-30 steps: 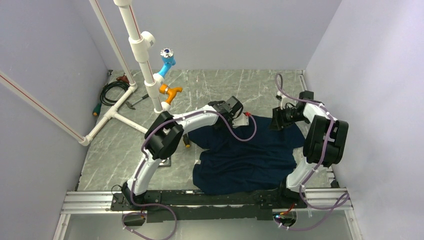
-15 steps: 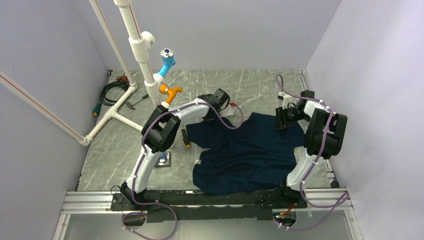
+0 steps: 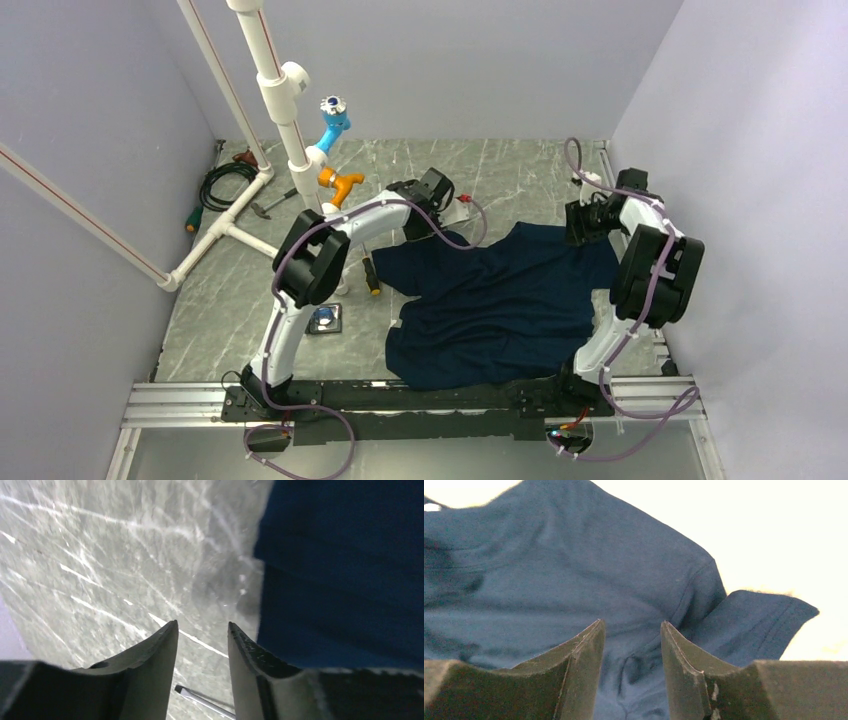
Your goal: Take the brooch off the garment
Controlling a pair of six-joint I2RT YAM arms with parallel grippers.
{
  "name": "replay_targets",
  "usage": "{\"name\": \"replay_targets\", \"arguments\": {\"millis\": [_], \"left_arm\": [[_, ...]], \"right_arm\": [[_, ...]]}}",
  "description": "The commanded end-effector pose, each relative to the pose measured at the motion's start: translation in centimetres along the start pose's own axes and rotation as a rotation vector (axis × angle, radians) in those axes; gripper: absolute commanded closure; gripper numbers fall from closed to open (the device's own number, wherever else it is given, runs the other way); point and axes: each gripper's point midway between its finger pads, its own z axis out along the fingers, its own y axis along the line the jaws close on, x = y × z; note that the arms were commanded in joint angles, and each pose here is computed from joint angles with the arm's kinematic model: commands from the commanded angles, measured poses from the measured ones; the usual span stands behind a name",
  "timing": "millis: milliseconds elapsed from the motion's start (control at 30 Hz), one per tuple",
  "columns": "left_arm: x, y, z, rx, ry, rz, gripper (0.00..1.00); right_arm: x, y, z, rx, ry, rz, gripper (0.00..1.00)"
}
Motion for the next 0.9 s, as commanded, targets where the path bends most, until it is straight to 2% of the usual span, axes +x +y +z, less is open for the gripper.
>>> {"name": "replay_targets", "arguments": {"millis": [0,233,367,467,600,767,867], "left_arm": [[-4.9,-3.2,-4.1,0.110,-0.164,0.012,0.49],[-6.4,-6.6,-2.2,0.140,-0.132,0.105,0.39],[-6.6,-7.0,-0.8,0.140,-0.130,0.114,0.40],[-5.9,-7.4,0.3,0.144,-0.100,0.135,0.49],[-4.1,-6.6,1.5,0.146,-0.052,0.116,0.72],[-1.7,-3.2,2.7,0.091,0.009,0.045,1.00],[-0.7,-0.9,3.2,0.032,0.044,0.010,1.00]], "right_arm": [[-4.2,3.3,-4.2,-0.063,-0.141,-0.063,0.51],[-4.3,8.8,-2.4,-0.183,-0.116,-0.113,0.48],[-3.5,10.0,-0.4,-0.221,-0.079,-0.108,0.48],[-2.8,10.2,1.0,-0.246,-0.049,-0.089,0.48],[-1.9,9.4,2.6,-0.248,-0.005,-0.067,0.49],[-1.4,7.3,4.4,-0.192,0.036,-0.064,0.49],[-1.3,5.8,5.3,-0.147,0.055,-0.057,0.49]]}}
